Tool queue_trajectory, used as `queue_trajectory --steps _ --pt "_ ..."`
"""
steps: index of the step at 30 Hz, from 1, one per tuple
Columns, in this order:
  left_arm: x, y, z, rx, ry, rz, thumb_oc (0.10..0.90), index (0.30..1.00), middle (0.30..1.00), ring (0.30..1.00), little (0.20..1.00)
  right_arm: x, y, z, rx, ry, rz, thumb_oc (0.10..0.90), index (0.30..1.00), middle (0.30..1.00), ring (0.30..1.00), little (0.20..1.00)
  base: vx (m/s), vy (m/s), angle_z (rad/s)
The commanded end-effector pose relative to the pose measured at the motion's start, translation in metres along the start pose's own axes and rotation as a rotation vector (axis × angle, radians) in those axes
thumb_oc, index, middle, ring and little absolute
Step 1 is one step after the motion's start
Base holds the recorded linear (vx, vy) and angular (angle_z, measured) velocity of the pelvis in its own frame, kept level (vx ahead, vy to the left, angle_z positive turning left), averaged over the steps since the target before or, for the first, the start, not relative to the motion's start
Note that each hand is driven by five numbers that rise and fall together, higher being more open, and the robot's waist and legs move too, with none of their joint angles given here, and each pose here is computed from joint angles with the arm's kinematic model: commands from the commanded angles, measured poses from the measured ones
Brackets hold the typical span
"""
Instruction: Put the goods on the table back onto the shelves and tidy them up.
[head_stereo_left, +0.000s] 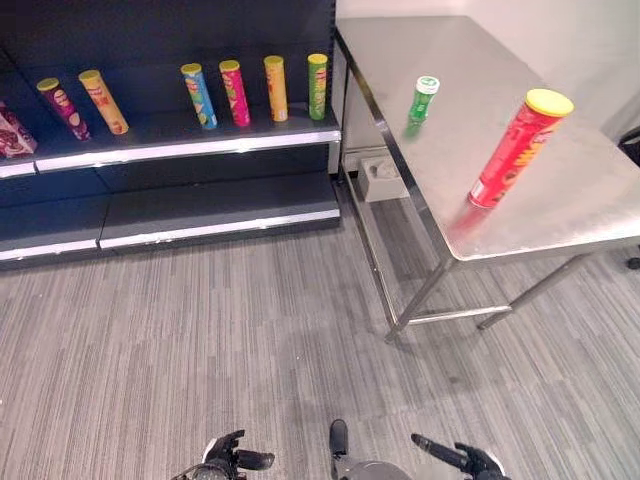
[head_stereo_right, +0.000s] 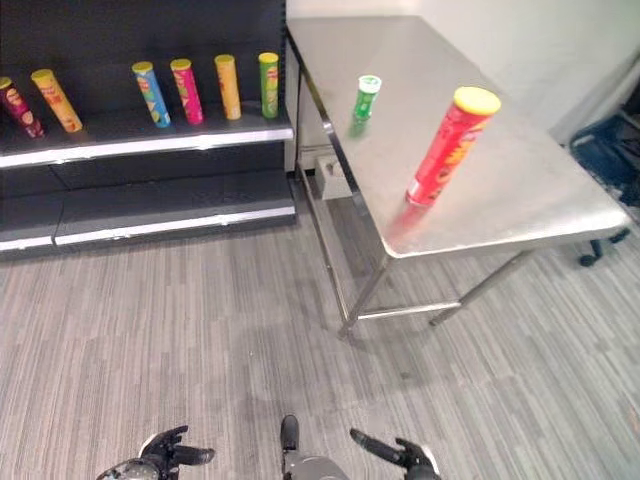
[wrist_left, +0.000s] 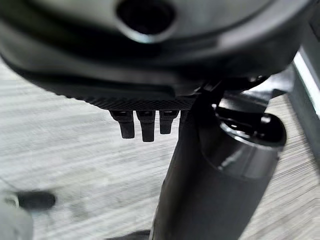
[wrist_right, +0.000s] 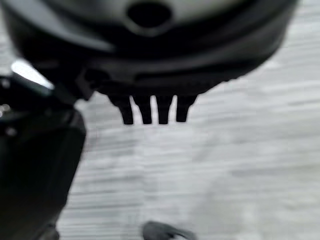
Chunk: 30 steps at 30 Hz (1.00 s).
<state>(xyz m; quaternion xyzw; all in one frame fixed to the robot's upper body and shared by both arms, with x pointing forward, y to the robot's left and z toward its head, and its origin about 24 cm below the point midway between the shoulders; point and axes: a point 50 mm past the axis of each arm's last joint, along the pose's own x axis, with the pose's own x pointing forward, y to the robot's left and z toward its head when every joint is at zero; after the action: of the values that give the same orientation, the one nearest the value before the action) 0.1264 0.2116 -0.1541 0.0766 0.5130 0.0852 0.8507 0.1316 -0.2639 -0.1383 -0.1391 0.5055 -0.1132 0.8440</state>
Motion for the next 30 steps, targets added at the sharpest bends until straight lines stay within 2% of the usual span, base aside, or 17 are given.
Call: queue_trajectory --steps 1,7,11,16,22,27,30 --pt "0.000 0.009 0.014 0.013 -0.080 0.010 0.800 0.900 0.900 0.900 0.900 -0.005 -0.024 -0.024 -0.010 0.050 -0.067 0.800 0.900 0.900 0.900 0.900 0.05 -0.162 0.09" --pt "-0.001 0.003 0.022 -0.003 -0.119 -0.014 0.800 0.900 0.900 0.900 0.900 -0.004 -0.028 -0.021 0.037 0.056 -0.093 0.800 0.900 0.900 0.900 0.900 0.14 0.040 0.23" --pt "-0.002 0.003 0.012 0.049 -0.091 -0.016 0.800 0.900 0.900 0.900 0.900 -0.003 -0.032 -0.018 0.052 0.052 -0.113 0.800 0.900 0.900 0.900 0.900 0.24 0.323 -0.73" --pt "0.000 0.021 0.011 0.051 -0.070 0.042 0.800 0.900 0.900 0.900 0.900 0.000 -0.034 -0.002 0.055 0.001 -0.112 0.800 0.900 0.900 0.900 0.900 0.10 0.329 -0.94" --pt "0.000 0.040 0.002 0.044 -0.022 0.104 0.800 0.900 0.900 0.900 0.900 0.001 -0.039 0.016 0.065 -0.060 -0.116 0.800 0.900 0.900 0.900 0.900 0.12 -0.003 -0.23" --pt "0.001 0.033 0.005 0.050 -0.033 0.092 0.800 0.900 0.900 0.900 0.900 -0.003 -0.053 -0.020 0.045 0.076 -0.159 0.800 0.900 0.900 0.900 0.900 0.26 -0.314 0.44" --pt "0.001 0.025 0.012 0.032 -0.062 0.071 0.800 0.900 0.900 0.900 0.900 -0.013 -0.065 -0.060 0.136 0.218 -0.235 0.800 0.900 0.900 0.900 0.900 0.17 -0.509 0.04"
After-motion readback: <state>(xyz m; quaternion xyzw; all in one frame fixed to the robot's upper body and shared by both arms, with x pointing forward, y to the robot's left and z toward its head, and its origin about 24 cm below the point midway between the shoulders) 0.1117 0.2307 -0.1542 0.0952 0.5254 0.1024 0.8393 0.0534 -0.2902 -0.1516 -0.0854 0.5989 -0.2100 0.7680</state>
